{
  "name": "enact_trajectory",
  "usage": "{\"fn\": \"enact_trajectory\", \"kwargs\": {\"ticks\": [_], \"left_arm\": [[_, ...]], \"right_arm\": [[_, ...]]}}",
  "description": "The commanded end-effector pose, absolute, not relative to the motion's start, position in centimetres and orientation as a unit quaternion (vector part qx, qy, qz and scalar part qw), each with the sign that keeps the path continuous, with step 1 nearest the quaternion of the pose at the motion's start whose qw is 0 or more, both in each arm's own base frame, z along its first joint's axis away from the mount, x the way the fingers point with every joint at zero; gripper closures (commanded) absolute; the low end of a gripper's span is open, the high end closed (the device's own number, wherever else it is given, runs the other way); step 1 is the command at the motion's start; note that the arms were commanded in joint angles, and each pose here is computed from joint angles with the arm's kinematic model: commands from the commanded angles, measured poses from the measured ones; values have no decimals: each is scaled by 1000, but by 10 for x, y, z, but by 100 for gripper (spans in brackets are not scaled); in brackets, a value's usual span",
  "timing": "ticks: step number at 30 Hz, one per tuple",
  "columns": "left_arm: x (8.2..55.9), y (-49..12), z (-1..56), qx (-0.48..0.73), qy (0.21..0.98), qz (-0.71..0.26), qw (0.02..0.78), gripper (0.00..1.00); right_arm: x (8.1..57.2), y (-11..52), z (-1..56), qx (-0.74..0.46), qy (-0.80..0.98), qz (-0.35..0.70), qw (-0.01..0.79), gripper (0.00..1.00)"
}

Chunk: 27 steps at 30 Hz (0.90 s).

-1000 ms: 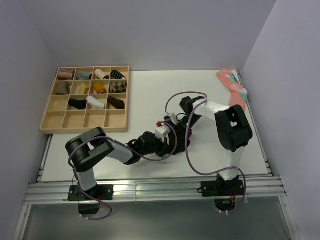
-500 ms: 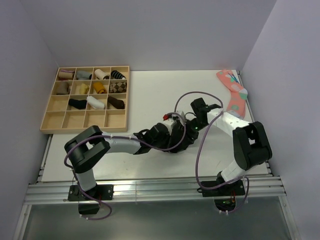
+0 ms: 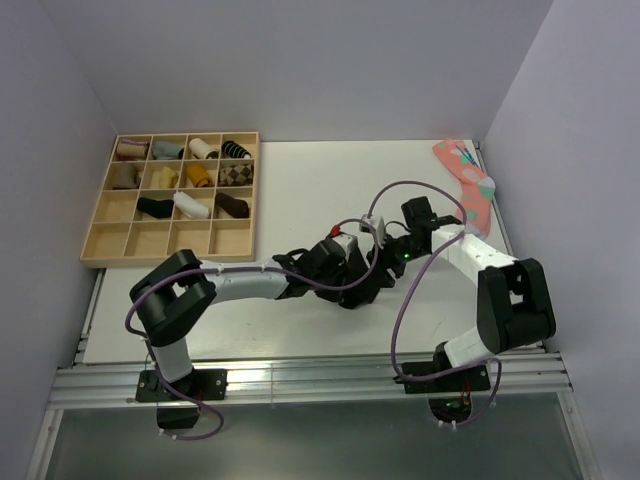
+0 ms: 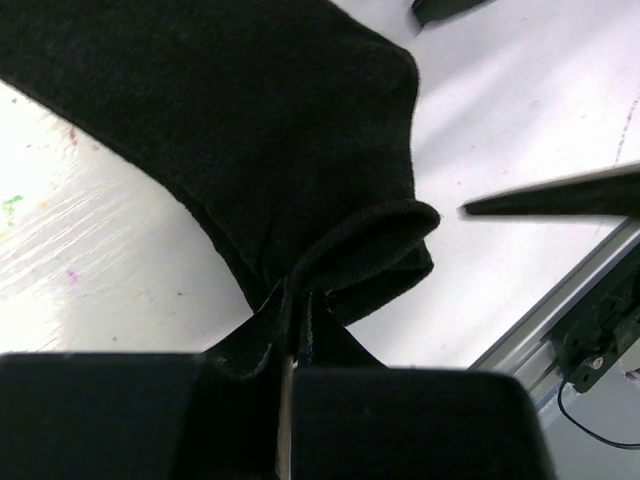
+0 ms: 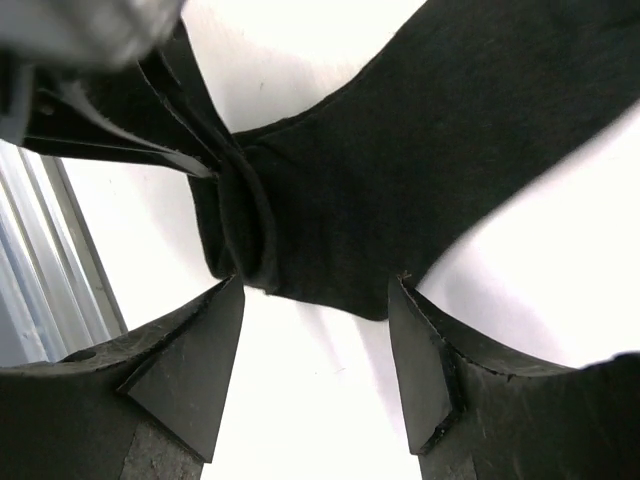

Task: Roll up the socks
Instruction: Roll the sock at the center of the board.

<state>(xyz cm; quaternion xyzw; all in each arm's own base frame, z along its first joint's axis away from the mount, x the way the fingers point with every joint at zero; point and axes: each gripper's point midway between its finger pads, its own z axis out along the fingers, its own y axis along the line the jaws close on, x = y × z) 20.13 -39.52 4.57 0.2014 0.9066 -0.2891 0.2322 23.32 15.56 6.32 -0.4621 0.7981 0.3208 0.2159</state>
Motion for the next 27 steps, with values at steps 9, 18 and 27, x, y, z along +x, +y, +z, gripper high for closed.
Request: {"fn": "enact_trajectory", "kwargs": {"ticks": [9,18,27], "left_arm": [[200,-392,35,186,916,-281,216,100],[198,-394,38,183,914,-319,172,100],[209,-402,53,169,911,-359,114,100]], "right_arm": [[266,149,100,-423,779,366,285,34],[235,143,110,-480,724,372,327,32],[217,148,92,-528,704,362,308,32]]}}
